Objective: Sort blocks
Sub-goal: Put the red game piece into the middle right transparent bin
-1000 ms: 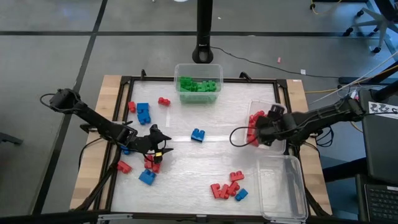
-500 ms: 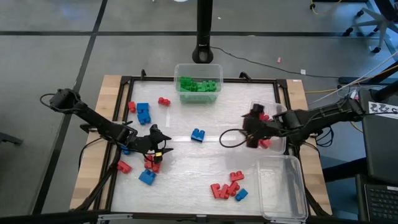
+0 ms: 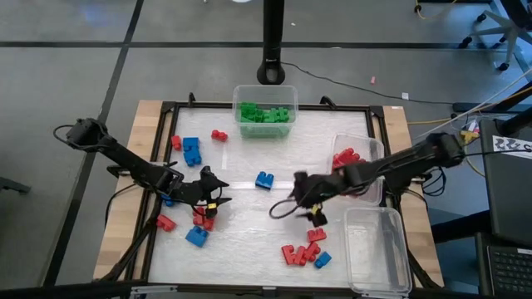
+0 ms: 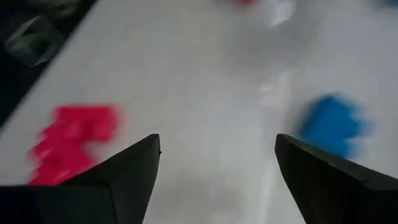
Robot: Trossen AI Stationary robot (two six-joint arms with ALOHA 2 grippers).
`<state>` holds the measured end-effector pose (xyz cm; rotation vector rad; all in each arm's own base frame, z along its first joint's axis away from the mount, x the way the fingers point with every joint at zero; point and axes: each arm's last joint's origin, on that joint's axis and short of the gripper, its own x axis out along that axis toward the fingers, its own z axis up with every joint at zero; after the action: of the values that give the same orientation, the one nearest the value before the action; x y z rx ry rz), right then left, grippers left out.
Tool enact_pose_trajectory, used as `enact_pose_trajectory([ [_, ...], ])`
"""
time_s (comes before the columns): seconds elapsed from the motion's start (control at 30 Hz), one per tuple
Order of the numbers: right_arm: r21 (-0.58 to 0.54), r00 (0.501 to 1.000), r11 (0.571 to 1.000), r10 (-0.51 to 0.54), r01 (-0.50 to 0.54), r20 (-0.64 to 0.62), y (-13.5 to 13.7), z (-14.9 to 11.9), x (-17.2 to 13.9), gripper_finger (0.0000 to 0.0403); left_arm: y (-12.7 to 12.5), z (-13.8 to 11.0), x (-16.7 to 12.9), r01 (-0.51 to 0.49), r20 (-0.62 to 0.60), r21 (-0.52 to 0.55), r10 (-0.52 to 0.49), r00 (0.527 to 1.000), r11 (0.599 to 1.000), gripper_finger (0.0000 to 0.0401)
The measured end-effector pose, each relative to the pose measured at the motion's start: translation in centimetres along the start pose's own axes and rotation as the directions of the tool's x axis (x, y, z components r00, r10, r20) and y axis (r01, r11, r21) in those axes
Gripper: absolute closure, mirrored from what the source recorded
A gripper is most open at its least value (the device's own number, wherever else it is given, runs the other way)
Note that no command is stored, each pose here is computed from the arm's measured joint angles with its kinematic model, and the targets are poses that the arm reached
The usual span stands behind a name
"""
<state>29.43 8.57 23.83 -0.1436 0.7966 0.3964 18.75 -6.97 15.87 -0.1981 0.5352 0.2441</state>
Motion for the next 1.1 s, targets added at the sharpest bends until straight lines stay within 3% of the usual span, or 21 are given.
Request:
enact_pose_trajectory([
  [0.17, 0.049, 0.972, 0.981, 0.195, -0.190, -0.128, 2.1, -1.5, 3.6, 0.0084, 0.0, 0.0, 0.0, 0.000, 0.000, 0.000, 0.000, 1.000, 1.000, 0.0150],
  [0.33, 0.149, 0.935, 0.965, 0.247, -0.215, -0.254, 3.9, -2.8, 4.5, 0.0084, 0.0, 0.0, 0.0, 0.000, 0.000, 0.000, 0.000, 1.000, 1.000, 0.0150],
  [0.5, 0.175, 0.905, 0.971, 0.215, -0.160, -0.367, 5.0, -3.9, 4.2, 0.0084, 0.0, 0.0, 0.0, -0.005, 0.004, 0.000, 0.005, 1.000, 1.000, 0.0150],
  [0.9, 0.175, 0.857, 0.975, 0.204, -0.136, -0.473, 5.2, -5.5, 6.5, 0.0084, 0.0, 0.0, 0.0, -0.005, 0.003, 0.001, 0.005, 1.000, 1.000, 0.0150],
  [1.1, 0.088, 0.853, 0.993, 0.115, -0.082, -0.509, 5.0, -6.0, 7.1, 0.0084, 0.0, 0.0, 0.0, -0.008, 0.004, 0.006, 0.008, 1.000, 1.000, 0.0150],
])
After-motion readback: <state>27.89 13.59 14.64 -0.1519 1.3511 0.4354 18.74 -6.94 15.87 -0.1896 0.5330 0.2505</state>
